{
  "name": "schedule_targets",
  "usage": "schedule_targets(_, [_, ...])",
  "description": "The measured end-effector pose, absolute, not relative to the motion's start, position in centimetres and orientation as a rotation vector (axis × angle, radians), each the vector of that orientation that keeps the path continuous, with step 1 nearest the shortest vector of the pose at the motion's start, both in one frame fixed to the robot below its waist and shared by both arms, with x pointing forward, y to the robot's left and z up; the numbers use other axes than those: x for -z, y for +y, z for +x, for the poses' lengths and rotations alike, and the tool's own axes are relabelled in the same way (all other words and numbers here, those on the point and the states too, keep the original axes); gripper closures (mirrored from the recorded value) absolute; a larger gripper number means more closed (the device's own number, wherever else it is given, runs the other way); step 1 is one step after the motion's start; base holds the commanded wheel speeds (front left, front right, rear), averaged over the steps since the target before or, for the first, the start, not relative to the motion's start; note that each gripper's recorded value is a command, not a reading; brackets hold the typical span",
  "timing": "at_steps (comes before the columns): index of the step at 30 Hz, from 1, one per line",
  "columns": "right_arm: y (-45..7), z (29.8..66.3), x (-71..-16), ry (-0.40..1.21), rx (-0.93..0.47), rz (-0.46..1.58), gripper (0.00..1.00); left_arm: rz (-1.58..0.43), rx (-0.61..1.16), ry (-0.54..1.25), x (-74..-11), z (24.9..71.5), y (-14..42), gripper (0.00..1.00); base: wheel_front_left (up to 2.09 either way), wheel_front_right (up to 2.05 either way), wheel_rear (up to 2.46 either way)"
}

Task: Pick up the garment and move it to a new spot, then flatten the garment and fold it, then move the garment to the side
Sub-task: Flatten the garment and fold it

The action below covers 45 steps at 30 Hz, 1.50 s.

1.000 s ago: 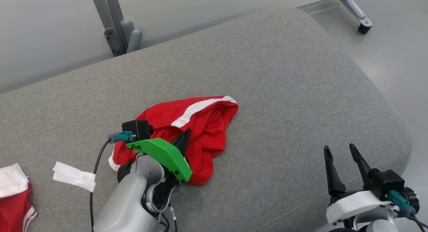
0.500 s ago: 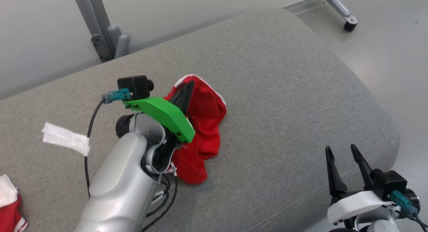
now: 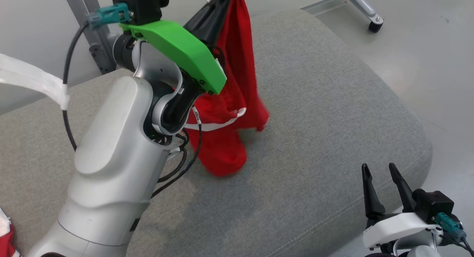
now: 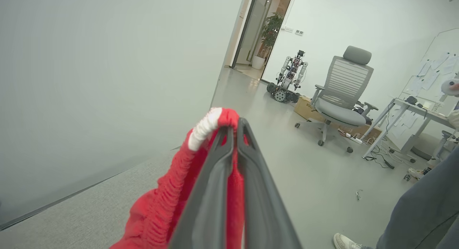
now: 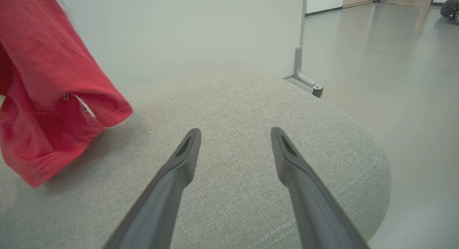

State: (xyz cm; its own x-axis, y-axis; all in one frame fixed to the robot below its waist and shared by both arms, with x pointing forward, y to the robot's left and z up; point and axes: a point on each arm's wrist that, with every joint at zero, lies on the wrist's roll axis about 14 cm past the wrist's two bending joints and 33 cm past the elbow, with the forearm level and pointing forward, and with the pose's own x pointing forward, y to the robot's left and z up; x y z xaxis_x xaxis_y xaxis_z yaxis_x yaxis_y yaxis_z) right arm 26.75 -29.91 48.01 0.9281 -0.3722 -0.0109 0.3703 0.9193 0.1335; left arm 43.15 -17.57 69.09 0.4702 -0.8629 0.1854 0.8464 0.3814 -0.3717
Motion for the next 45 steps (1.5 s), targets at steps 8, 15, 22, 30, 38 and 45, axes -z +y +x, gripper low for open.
schedule_targets(8, [-30.0,26.5,-47.8,-0.011,0.391,0.152,0.00,-0.475,1.115,-0.071,-71.4,42.6,-15.4,1.00,0.00,0.00,0.00])
schedule_targets(15, [-30.1,26.1,-47.3,0.002,0.398,0.158,0.00,-0.441,1.139,0.290,-56.7,37.1,-10.9,1.00,0.00,0.00,0.00])
schedule_targets(22, [-29.2,27.3,-46.8,0.025,0.355,0.131,0.00,-0.427,0.989,0.524,-46.8,31.6,-3.7,1.00,0.00,0.00,0.00])
schedule_targets(30, [-26.6,30.3,-47.1,0.020,0.246,0.122,0.00,-0.408,0.838,0.511,-43.2,30.8,-0.4,1.00,0.00,0.00,0.00])
schedule_targets(38, [-24.8,31.9,-46.8,0.031,0.176,0.113,0.00,-0.386,0.774,0.540,-40.0,28.6,1.2,1.00,0.00,0.00,0.00])
schedule_targets(45, [-24.2,32.1,-46.6,0.039,0.155,0.105,0.00,-0.360,0.762,0.552,-38.5,27.9,1.7,1.00,0.00,0.00,0.00])
